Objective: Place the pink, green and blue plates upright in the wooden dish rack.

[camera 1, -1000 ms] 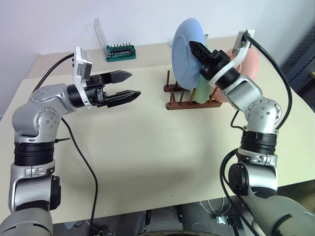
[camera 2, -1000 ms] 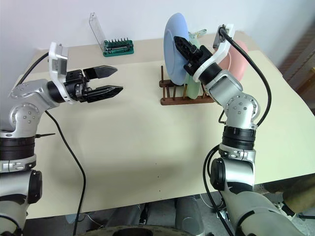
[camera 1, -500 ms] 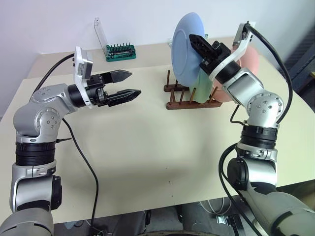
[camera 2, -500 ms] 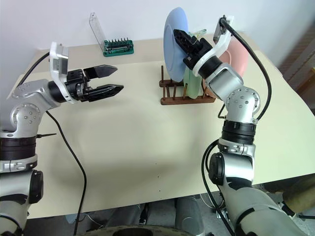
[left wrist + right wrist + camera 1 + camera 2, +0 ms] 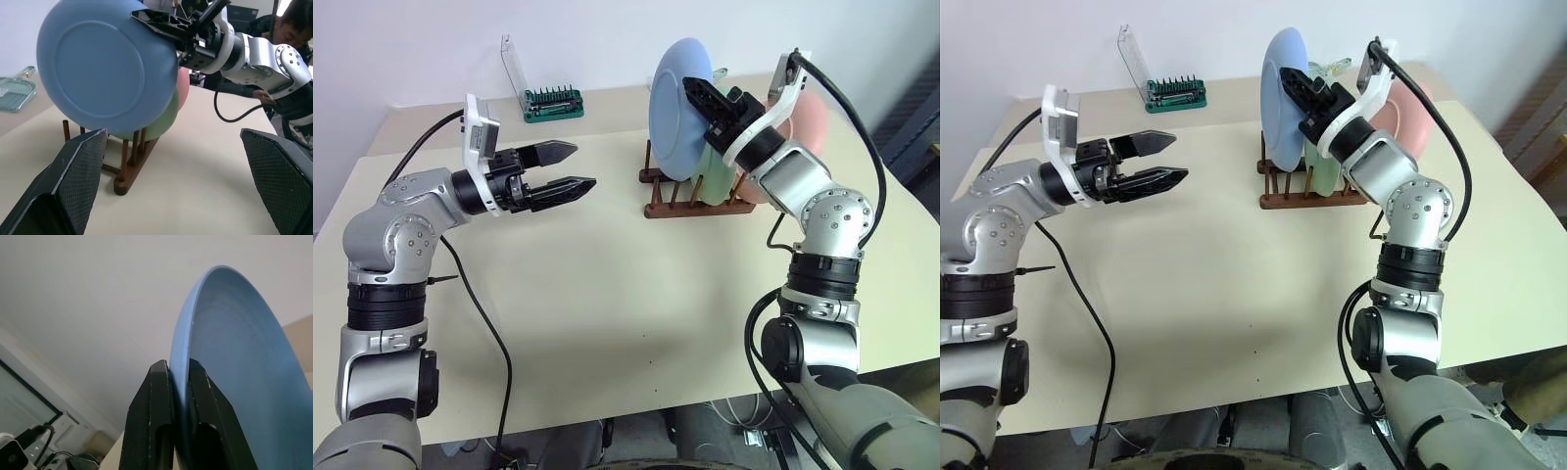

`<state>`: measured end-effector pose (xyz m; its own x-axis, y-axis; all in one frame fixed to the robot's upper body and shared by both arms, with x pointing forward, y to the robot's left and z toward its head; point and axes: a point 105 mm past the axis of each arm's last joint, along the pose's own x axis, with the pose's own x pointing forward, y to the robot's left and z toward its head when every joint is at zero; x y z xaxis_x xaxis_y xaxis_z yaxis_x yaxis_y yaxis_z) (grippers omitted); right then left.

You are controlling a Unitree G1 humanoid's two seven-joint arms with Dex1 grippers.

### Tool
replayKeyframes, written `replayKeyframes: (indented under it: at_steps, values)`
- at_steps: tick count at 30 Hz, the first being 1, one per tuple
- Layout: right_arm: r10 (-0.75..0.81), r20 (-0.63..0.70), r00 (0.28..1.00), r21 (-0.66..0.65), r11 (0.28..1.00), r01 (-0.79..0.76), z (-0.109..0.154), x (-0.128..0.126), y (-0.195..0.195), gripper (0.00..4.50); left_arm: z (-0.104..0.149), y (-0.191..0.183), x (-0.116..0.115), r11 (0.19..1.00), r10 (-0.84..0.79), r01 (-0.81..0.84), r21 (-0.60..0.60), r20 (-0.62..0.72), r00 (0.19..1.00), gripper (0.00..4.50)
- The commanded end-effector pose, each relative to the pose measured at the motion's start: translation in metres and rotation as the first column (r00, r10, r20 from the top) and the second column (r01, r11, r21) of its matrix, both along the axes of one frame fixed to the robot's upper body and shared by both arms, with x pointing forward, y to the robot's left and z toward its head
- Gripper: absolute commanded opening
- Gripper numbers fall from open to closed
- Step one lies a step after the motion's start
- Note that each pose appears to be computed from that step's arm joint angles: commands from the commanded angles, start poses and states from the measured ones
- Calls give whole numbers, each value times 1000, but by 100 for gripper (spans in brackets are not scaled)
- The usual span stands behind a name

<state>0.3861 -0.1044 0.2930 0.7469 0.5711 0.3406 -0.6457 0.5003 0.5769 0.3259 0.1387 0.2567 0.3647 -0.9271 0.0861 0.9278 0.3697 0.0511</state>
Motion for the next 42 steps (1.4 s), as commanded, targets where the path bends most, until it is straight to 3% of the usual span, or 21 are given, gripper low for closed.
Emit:
replayKeyframes:
  at_steps: [1, 12, 16, 20, 22, 25, 38, 42]
  values:
    - [-10, 51, 999, 7, 1000, 9, 12, -5, -1, 0, 16, 1, -2, 1000, 1, 0, -22, 54, 999, 448]
    - [-44, 21, 999, -63, 997, 46, -8, 2, 1, 0, 16, 2, -2, 1000, 11, -10, -16, 54, 999, 448]
    - [-65, 41, 997, -98, 993, 69, -9, 3, 0, 158, 15, 2, -1, 1000, 13, -12, -16, 48, 999, 450]
    - [-108, 89, 990, -139, 983, 120, -3, 4, -2, 365, 15, 0, -1, 1000, 8, -7, -19, 47, 999, 450]
    - [-156, 159, 975, -196, 963, 186, 4, 5, -5, 446, 15, -1, -1, 1000, 6, -5, -18, 47, 999, 450]
    - [-186, 280, 942, -263, 929, 262, 16, 1, -4, 446, 14, -2, 0, 1000, 4, -3, -16, 45, 999, 450]
    - [-160, 426, 890, -122, 965, 232, 63, -23, -4, 446, 17, -5, 0, 1000, -17, 18, -16, 54, 998, 450]
    - [-317, 433, 844, -114, 909, 400, 67, -9, -49, 446, 17, -6, -1, 999, -25, 26, -20, 64, 998, 450]
